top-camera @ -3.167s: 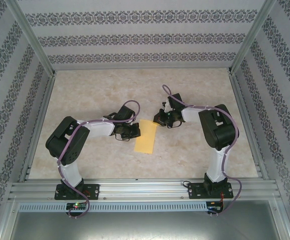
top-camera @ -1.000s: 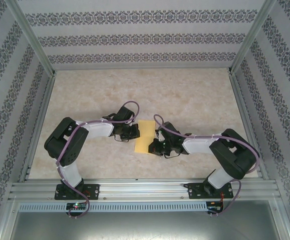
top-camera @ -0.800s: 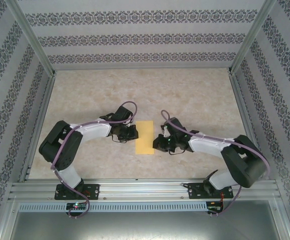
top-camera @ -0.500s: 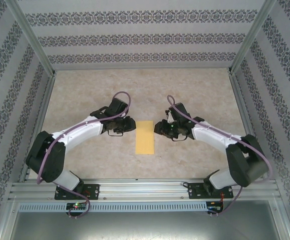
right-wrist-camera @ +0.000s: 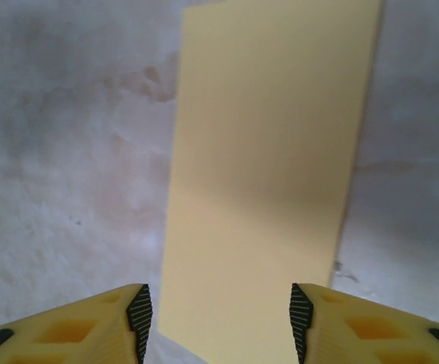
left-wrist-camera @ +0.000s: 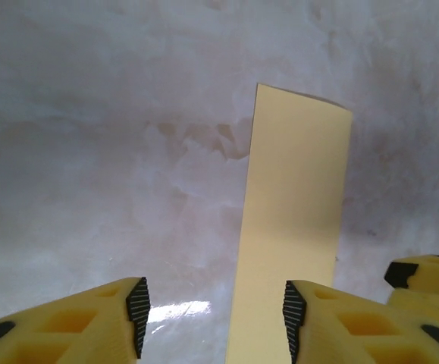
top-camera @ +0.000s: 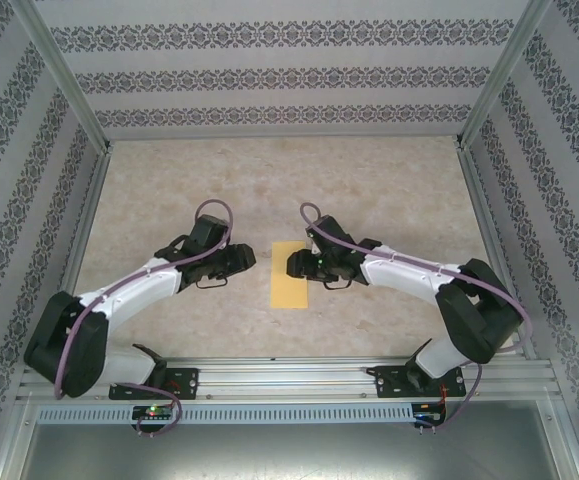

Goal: Fold a paper plane with a square sheet of paper (pick it up from the middle)

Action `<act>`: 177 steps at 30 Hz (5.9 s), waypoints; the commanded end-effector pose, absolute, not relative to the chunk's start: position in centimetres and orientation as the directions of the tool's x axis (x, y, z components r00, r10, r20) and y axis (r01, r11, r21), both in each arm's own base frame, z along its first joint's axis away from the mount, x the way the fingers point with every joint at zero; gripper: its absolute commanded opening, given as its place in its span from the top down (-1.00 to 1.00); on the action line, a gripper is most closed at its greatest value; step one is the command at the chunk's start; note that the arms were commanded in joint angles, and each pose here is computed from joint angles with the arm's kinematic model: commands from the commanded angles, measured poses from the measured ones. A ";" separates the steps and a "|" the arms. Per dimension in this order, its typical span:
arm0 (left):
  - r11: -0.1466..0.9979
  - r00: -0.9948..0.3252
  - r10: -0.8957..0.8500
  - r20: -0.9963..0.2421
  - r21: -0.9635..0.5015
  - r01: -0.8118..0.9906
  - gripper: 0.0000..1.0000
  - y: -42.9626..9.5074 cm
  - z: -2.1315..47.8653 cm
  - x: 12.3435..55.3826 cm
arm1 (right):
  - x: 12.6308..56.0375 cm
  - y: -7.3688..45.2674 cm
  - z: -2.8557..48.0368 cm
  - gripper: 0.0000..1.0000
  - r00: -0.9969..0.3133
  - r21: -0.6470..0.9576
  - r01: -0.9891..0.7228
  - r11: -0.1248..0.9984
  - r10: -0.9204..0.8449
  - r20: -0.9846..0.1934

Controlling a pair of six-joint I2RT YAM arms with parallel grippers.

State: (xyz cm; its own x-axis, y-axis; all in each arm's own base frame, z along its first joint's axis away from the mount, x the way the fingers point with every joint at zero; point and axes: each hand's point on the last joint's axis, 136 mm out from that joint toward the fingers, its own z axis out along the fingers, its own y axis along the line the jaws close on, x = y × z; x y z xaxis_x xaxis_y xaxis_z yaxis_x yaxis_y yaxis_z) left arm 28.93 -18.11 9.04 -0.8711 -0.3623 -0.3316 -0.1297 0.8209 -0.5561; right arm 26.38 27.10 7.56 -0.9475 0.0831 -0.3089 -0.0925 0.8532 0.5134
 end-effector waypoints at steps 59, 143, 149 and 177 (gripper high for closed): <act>0.744 -0.963 -0.254 -0.091 -0.655 -0.134 -0.45 -24.6 6.0 30.3 | 26.5 25.4 1.1 0.03 -0.986 0.524 0.072 0.849 0.138 -0.089; 0.692 -0.983 -0.179 -0.042 -0.715 -0.096 0.77 -27.8 5.7 31.6 | 26.2 22.7 7.0 -0.15 -0.920 0.622 -0.038 0.782 0.215 -0.327; 0.741 -0.993 -0.102 -0.051 -0.670 -0.042 0.88 -26.9 6.5 31.2 | 25.8 23.0 8.9 -0.16 -0.850 0.522 -0.174 0.835 0.139 -0.507; 0.779 -0.982 -0.030 -0.184 -0.620 0.093 1.00 -24.7 17.5 31.8 | 26.7 19.2 14.0 -0.46 -0.634 0.385 -0.133 0.913 0.220 -0.742</act>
State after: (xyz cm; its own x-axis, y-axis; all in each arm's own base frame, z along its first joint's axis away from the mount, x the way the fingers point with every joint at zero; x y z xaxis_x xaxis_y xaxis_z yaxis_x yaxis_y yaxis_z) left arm 32.44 -25.47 20.80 -0.9644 -0.0388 -0.2614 0.1522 0.7273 -0.6693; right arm 26.46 19.82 14.27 -0.6326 0.2172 -0.7434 -0.1702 0.8974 0.4070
